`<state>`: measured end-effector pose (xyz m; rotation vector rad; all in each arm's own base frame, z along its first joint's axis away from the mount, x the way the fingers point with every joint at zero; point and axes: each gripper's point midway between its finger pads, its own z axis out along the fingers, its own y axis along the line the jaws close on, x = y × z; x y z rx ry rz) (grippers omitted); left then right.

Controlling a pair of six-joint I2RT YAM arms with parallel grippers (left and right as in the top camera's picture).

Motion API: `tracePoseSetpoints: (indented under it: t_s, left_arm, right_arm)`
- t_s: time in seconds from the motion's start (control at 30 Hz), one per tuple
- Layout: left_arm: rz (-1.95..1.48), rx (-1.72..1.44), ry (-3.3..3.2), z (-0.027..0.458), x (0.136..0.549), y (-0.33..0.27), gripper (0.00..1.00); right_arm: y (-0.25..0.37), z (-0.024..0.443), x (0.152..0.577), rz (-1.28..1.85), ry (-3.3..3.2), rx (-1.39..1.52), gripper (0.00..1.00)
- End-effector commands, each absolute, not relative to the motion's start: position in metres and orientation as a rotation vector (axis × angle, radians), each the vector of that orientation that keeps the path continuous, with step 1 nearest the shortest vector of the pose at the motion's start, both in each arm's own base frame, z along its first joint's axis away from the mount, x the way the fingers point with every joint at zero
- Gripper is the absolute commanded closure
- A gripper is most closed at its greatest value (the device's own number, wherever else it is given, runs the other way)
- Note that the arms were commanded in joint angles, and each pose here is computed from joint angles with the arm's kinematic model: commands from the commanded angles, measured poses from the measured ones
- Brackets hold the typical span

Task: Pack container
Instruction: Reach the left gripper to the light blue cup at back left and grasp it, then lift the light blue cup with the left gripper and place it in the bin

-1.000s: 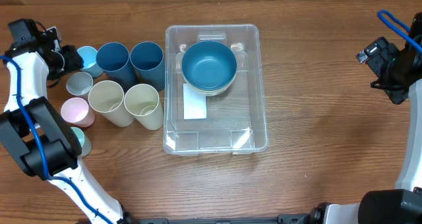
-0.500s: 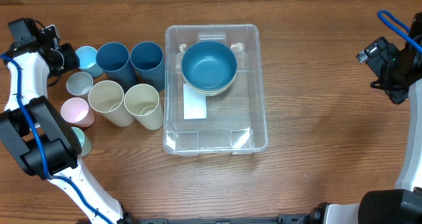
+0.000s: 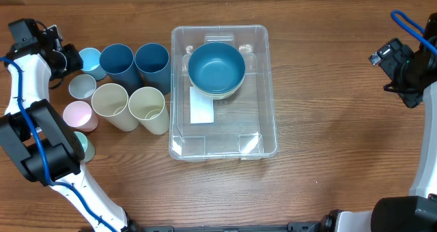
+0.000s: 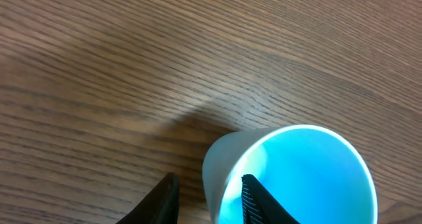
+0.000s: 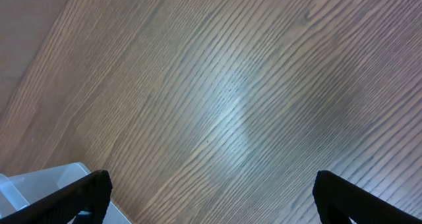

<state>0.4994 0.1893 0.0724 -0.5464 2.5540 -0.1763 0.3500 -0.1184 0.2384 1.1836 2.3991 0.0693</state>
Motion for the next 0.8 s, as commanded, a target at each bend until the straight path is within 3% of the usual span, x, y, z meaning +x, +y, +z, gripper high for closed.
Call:
tracePoseSetpoints:
  t_s: [0.0, 0.13, 0.3, 0.6, 0.77]
  left_arm:
    - [-0.223, -0.545, 2.555, 0.067, 0.505, 0.180, 0.73]
    - [-0.224, -0.545, 2.557, 0.067, 0.505, 0.179, 0.88]
    - [-0.218, -0.546, 2.557, 0.066, 0.505, 0.180, 0.96]
    - [-0.178, -0.601, 2.496, 0.088, 0.515, 0.192, 0.96]
    - [-0.144, -0.595, 2.465, 0.150, 0.517, 0.194, 0.96]
  right_arm:
    - [-0.120, 0.241, 0.351, 0.065, 2.384, 1.186, 0.00]
    - [-0.120, 0.241, 0.351, 0.065, 2.384, 1.186, 0.00]
    - [-0.120, 0.241, 0.351, 0.065, 2.384, 1.186, 0.00]
    - [-0.120, 0.241, 0.351, 0.065, 2.384, 1.186, 0.00]
    - [-0.120, 0.241, 0.351, 0.065, 2.384, 1.186, 0.00]
